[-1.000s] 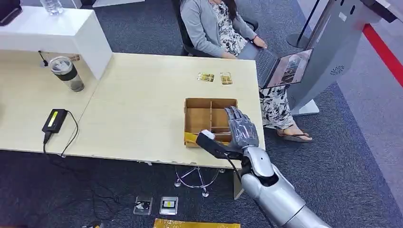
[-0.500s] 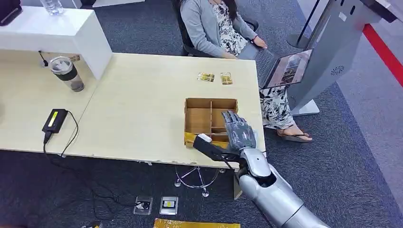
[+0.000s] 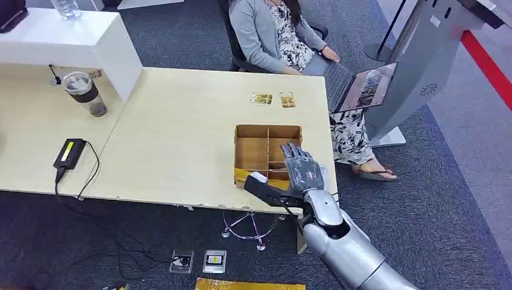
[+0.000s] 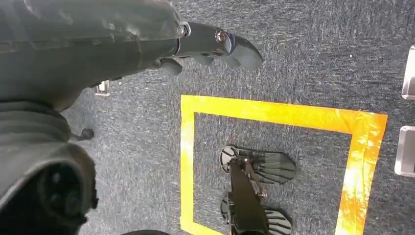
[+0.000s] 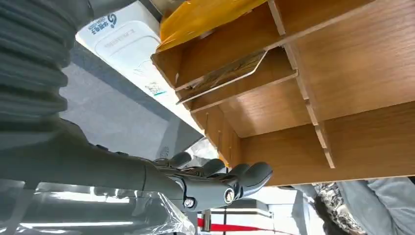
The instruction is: Pass the card to the sensor for recognition and then transmit it.
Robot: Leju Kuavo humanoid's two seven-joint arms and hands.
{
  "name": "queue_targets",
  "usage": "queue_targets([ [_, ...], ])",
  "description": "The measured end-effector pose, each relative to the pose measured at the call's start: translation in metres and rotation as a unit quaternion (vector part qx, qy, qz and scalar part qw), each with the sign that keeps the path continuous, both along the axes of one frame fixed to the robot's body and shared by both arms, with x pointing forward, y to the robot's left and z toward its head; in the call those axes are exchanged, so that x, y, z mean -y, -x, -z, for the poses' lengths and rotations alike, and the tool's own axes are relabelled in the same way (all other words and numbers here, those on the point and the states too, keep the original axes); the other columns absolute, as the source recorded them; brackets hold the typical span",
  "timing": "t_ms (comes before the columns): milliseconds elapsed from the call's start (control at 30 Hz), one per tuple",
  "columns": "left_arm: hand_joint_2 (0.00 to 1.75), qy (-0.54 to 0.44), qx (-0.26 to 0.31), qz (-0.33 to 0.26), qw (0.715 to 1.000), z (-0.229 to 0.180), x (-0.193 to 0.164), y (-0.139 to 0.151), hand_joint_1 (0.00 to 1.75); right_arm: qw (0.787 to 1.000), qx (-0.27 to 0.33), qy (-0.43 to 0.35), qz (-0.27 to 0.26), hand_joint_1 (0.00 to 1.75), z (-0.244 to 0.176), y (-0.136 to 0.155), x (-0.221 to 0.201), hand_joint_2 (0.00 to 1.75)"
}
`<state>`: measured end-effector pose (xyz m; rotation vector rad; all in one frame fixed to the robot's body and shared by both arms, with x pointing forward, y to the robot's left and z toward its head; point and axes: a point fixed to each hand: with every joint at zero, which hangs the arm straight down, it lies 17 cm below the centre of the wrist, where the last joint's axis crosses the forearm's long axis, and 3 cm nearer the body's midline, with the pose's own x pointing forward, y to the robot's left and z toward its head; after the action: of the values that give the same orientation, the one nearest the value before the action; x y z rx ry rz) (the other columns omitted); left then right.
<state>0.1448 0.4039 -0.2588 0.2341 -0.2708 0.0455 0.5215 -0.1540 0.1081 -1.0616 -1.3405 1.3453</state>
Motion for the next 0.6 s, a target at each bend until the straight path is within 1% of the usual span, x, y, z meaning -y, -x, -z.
queue_targets([
  [600,0.0,0.0,0.0,0.001,1.0,0.0,-0.0002,0.0,0.0,1.0,-0.004,0.019,0.006,0.0,0.007,-0.0003,0.0061,1.75],
])
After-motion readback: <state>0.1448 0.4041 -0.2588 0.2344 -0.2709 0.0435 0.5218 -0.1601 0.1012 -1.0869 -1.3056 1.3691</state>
